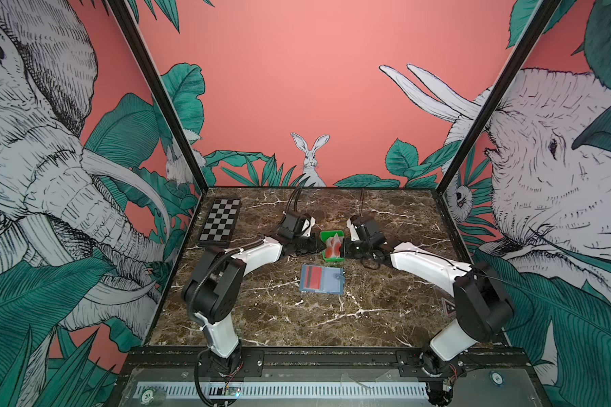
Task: Insert credit cards into a card holder
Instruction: Pick up the credit card from the storage box.
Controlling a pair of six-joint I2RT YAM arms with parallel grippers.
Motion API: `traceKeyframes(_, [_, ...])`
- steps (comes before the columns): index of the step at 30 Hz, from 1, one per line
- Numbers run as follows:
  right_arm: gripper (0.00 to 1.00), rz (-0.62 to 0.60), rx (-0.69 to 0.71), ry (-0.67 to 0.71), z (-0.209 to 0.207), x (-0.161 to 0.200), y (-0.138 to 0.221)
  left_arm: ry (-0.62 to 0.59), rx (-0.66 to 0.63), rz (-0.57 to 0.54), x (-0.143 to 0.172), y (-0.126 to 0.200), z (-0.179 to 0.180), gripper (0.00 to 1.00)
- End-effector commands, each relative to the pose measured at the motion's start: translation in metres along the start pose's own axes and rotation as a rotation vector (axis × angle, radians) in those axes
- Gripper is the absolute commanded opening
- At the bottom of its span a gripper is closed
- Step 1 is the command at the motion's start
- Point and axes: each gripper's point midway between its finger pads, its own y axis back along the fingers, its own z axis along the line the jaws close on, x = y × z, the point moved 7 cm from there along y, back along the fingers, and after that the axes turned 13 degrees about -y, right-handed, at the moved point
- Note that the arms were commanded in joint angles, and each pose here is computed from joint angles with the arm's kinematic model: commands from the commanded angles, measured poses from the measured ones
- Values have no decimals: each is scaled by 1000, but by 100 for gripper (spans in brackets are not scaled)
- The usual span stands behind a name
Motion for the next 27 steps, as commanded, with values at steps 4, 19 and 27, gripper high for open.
traceKeyframes(4, [0,-58,-150,-51,10,7,26,-26,139,-125,8,27,-20,22])
traceKeyframes(19, [0,-86,-424,-177,20,22,66,75,486,-272,25,39,-37,27])
traceKeyframes(27, [0,-77,-520,-216,27,23,72,89,519,-266,25,36,-42,28])
